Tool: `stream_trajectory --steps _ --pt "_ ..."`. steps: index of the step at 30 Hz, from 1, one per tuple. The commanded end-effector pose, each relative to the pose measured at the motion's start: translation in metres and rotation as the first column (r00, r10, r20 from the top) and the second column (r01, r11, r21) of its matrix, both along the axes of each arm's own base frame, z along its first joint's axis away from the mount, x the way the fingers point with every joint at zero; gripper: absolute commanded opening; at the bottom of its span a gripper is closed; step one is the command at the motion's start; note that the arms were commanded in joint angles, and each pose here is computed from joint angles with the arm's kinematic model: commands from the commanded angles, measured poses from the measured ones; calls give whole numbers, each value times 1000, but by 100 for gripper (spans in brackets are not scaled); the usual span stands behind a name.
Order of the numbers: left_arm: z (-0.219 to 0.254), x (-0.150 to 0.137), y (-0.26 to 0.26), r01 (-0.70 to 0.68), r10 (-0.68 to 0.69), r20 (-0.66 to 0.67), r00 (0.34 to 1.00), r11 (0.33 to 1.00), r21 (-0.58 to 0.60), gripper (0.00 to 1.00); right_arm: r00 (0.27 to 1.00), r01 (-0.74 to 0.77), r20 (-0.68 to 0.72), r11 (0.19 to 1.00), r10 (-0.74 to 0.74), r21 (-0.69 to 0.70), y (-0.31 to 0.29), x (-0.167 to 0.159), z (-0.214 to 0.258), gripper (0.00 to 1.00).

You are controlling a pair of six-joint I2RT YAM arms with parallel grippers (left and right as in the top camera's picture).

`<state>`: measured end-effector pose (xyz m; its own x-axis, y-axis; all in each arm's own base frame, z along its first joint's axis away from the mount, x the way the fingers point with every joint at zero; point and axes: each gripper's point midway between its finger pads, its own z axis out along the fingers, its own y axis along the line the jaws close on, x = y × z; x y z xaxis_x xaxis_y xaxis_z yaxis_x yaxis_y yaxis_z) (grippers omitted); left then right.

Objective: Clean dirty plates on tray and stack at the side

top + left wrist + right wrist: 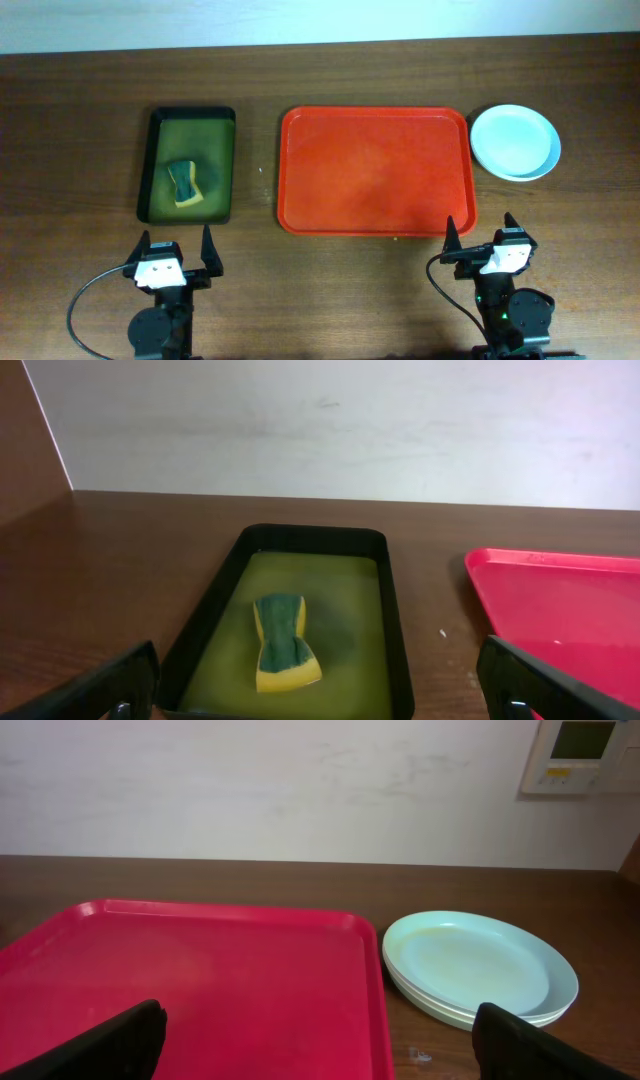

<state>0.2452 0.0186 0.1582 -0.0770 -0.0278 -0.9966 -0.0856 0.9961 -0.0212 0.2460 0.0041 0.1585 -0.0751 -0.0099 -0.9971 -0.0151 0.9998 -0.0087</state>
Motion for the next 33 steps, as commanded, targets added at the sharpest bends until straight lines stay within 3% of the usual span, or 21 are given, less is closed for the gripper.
stream_trajectory --steps 1,33 --pt "-3 0 0 3 -3 -4 1000 1000 17 100 1000 8 -4 1000 -8 -7 -2 0 -3 98" --pt "-2 0 -2 15 -15 -2 1000 1000 15 99 1000 8 -4 1000 -8 -7 -2 0 -3 98"
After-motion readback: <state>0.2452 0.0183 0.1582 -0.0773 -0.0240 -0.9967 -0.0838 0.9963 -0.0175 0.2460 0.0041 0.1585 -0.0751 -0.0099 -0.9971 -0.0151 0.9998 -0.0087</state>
